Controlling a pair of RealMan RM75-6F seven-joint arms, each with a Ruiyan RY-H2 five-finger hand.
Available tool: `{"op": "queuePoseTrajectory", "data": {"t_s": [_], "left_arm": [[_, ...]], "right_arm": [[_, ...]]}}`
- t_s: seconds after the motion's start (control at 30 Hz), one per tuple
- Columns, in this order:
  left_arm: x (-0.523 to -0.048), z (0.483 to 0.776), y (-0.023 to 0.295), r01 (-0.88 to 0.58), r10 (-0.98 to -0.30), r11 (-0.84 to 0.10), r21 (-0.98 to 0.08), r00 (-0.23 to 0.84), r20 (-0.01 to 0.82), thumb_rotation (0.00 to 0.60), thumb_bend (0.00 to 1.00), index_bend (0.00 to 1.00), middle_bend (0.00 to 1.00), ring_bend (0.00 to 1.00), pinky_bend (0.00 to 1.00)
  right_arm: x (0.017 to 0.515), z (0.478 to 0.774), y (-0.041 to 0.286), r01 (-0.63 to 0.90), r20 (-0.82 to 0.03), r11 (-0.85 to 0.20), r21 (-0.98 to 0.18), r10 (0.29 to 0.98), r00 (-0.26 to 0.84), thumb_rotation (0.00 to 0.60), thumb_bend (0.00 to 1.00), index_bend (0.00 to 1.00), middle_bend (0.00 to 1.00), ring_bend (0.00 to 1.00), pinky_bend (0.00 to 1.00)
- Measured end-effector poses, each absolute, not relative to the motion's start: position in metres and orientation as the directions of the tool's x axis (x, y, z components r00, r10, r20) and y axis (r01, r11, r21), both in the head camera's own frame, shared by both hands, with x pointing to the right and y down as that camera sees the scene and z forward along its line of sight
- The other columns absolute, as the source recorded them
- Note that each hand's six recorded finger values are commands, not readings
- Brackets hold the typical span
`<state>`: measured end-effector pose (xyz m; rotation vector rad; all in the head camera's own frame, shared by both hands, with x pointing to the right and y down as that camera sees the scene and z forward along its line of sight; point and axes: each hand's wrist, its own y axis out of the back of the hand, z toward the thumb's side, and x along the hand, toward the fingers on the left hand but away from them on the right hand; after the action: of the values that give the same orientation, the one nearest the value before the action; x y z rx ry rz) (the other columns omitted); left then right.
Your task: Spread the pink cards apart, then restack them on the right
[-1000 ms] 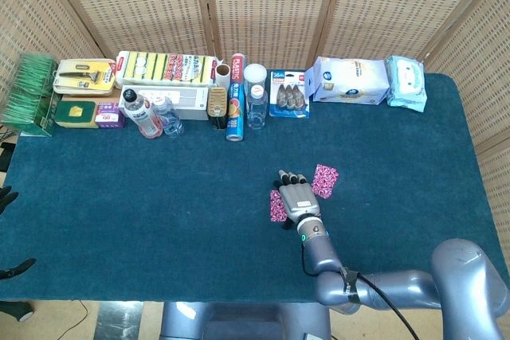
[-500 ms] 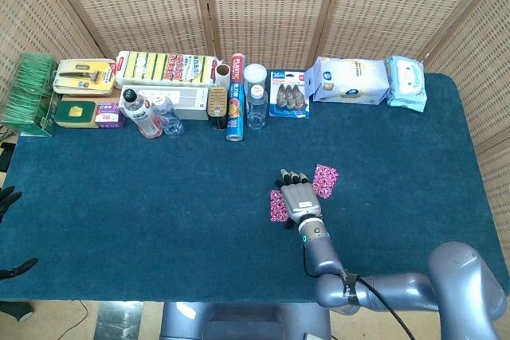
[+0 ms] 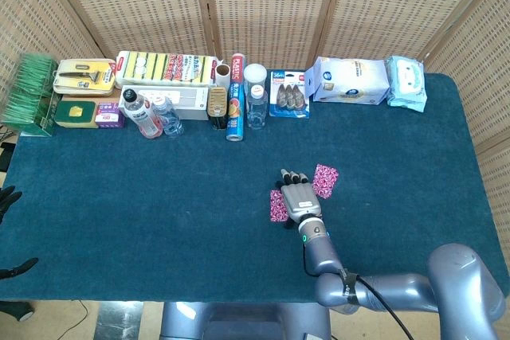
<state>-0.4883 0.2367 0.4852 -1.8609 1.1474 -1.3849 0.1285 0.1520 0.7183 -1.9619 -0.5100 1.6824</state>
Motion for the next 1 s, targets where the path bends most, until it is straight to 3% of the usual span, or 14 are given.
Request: {"op": "queuePoseTrajectory", "data": {"t_s": [1.0], "left_arm": [[-0.4891,0.4842,0.2364,-0.313,-0.873,-0.483,-0.818,0.106,0.476,0.6,0.06,0.0,0.0,0.0,0.01]], "right_arm": [[0.1263,0.7218,0.153,-0.007,-0.794,-0.805,-0.593,0.584,0.166,0.6,0.18,0.31,0.0,0.0,0.0]]}}
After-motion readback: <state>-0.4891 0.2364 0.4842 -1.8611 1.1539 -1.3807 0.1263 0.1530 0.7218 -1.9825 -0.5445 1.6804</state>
